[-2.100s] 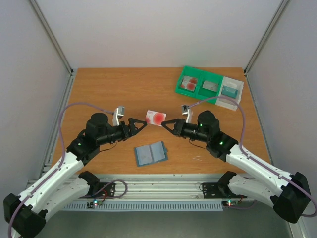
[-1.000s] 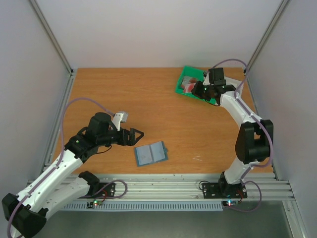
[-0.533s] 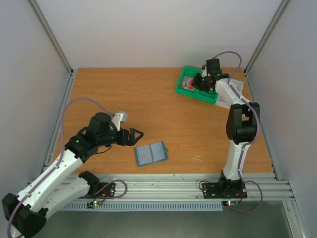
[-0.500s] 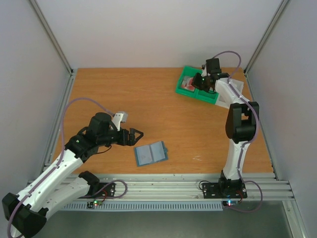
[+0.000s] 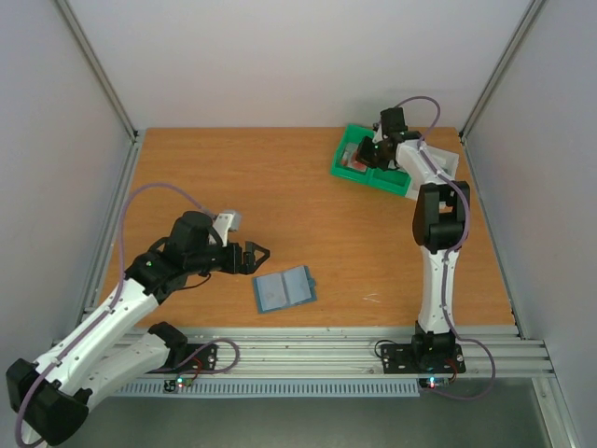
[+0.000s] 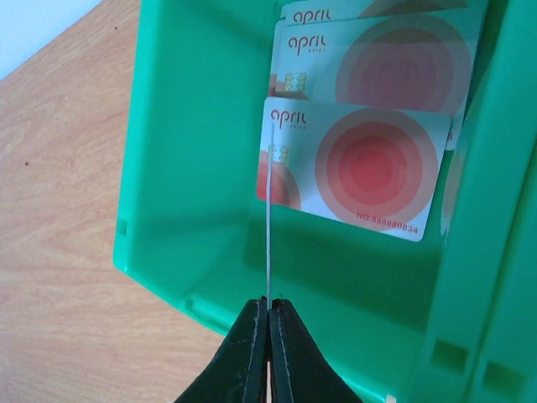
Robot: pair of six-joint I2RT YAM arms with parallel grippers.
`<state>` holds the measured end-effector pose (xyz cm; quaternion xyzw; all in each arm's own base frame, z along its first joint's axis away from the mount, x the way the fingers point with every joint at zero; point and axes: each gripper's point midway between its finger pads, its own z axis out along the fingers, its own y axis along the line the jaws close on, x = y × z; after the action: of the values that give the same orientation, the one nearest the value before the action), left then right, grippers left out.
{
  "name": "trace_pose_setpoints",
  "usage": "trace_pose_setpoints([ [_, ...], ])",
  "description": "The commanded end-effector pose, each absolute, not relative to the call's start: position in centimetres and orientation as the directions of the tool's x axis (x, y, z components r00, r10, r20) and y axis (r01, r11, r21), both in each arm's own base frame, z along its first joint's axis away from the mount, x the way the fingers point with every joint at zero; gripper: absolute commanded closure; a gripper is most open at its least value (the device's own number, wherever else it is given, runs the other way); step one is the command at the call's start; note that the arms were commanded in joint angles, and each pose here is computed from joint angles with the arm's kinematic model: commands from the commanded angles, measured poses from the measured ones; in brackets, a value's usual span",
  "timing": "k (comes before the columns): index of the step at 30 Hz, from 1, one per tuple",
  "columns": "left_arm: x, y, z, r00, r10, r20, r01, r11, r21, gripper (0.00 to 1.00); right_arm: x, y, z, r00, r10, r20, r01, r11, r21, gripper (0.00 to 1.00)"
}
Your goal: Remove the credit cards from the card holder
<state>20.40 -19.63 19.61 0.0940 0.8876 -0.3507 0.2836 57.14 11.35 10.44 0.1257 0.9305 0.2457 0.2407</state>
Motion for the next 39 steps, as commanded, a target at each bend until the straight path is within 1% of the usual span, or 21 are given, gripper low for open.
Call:
trace_pose_setpoints([
  [1,21.0,-19.9,21.1,-0.792,-0.032,-0.609,0.399,0.728,-0.557,0.01,57.9,10.3,10.2,-0.851,0.370,-0.373,0.155,0.855,0.495,0.95],
  [6,20.3,-20.6,20.8,-0.809,0.000,-0.588,0.421,0.698,-0.579,0.01,58.3,9.2,9.1,-0.847,0.384,-0.367,0.193,0.867,0.460,0.92],
  [10,20.2,-21.0,19.7,-0.839,0.023,-0.543,0.402,0.699,-0.591,0.01,58.3,9.0,10.4,-0.839,0.387,-0.382,0.188,0.866,0.464,0.87],
  [15,20.3,-21.2,18.1,-0.872,0.035,-0.488,0.363,0.715,-0.597,0.00,57.9,9.0,12.4,-0.834,0.387,-0.394,0.182,0.866,0.466,0.79],
  [17,20.2,-21.6,17.6,-0.885,0.049,-0.463,0.358,0.708,-0.609,0.00,57.6,9.1,13.2,-0.832,0.387,-0.397,0.176,0.864,0.472,0.78],
  [19,20.1,-21.7,16.8,-0.897,0.057,-0.439,0.346,0.709,-0.615,0.01,57.1,9.5,13.7,-0.829,0.416,-0.373,0.196,0.842,0.503,0.78],
  [23,20.1,-21.7,15.5,-0.917,0.039,-0.396,0.300,0.722,-0.624,0.02,55.7,10.8,15.4,-0.832,0.421,-0.361,0.168,0.812,0.559,0.77],
  [26,20.2,-21.7,14.5,-0.926,0.030,-0.376,0.277,0.730,-0.624,0.07,53.8,12.0,16.0,-0.840,0.425,-0.338,0.156,0.785,0.599,0.77],
  [30,20.4,-21.5,13.6,-0.930,0.029,-0.367,0.267,0.742,-0.615,0.09,51.1,13.6,17.5,-0.842,0.436,-0.319,0.128,0.735,0.666,0.76],
  [35,20.5,-21.3,12.8,-0.928,0.021,-0.372,0.259,0.754,-0.604,0.12,46.5,15.1,17.5,-0.865,0.410,-0.288,0.109,0.715,0.691,0.76],
  [39,20.7,-20.9,12.3,-0.933,0.002,-0.361,0.231,0.771,-0.593,0.15,42.6,15.7,17.7,-0.870,0.395,-0.294,0.079,0.702,0.708,0.76],
])
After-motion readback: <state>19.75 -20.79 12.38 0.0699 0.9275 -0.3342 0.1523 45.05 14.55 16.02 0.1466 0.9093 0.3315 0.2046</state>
